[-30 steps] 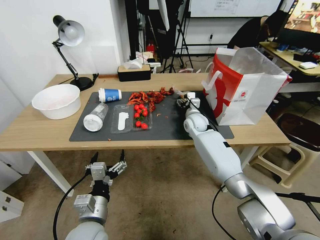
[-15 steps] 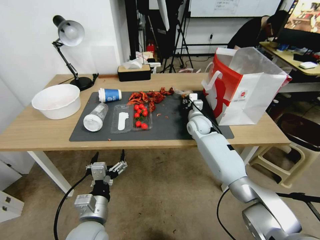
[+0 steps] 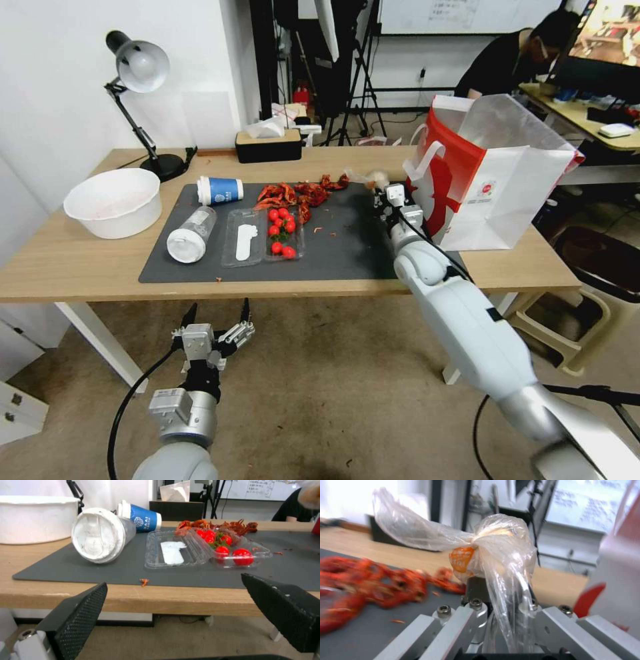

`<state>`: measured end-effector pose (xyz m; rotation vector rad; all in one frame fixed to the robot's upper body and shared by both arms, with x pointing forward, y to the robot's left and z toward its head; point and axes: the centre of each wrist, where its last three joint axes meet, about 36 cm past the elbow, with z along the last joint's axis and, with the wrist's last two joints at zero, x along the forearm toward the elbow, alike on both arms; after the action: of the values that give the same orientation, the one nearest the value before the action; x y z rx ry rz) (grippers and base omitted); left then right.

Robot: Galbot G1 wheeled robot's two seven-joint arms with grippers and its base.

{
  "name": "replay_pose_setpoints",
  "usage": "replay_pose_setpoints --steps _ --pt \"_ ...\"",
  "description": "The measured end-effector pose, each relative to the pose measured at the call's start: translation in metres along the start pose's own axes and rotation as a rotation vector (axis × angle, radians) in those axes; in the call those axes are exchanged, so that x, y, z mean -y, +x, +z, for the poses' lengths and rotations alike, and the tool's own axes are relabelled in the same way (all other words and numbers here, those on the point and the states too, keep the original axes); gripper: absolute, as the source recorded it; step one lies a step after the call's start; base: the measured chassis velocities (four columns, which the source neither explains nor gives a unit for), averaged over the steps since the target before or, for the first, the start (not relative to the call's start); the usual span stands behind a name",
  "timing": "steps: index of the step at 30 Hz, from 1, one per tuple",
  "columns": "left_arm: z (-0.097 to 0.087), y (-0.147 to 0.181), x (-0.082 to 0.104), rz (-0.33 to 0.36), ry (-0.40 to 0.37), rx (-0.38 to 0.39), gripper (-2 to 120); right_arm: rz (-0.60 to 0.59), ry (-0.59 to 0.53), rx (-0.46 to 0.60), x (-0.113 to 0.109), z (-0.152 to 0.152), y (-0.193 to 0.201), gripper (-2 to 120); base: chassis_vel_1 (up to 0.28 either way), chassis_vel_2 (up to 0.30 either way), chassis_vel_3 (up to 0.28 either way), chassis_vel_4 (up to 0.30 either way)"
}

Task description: Pick up the trash from the table and place it into the takeout bag.

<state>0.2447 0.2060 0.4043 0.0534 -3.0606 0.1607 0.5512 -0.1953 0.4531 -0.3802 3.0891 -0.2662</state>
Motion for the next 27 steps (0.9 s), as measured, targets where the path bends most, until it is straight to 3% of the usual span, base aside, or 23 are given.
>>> replay_pose_setpoints --steps 8,11,13,17,19,26,27 --pt "-0.002 0.001 0.000 -0.001 0.002 0.004 100 -0.073 0.017 0.067 0.001 -0.030 0.038 4 0.000 0.000 0.000 0.000" --pt "-0.003 0.002 0.000 -0.003 0.001 0.005 100 -0.077 0.033 0.183 0.015 -0.054 0.051 4 0.000 0.000 0.000 0.000" --pt "-0.003 0.002 0.000 -0.003 0.001 0.005 100 -0.074 0.034 0.190 0.016 -0.056 0.052 4 0.000 0.000 0.000 0.000" --pt "-0.004 0.003 -0.001 -0.003 0.001 0.008 100 -0.015 0.035 0.286 0.038 -0.087 0.056 4 0.000 0.000 0.000 0.000" --pt "-0.005 0.004 0.000 0.002 0.000 0.013 100 0.071 -0.058 0.287 0.057 -0.122 0.054 4 0.000 0.000 0.000 0.000" --pt "-0.006 0.005 0.000 0.005 -0.001 0.014 100 0.109 -0.090 0.276 0.066 -0.134 0.051 4 0.000 0.000 0.000 0.000" --pt "-0.007 0.005 0.000 0.007 0.000 0.016 100 0.142 -0.103 0.269 0.075 -0.141 0.047 4 0.000 0.000 0.000 0.000"
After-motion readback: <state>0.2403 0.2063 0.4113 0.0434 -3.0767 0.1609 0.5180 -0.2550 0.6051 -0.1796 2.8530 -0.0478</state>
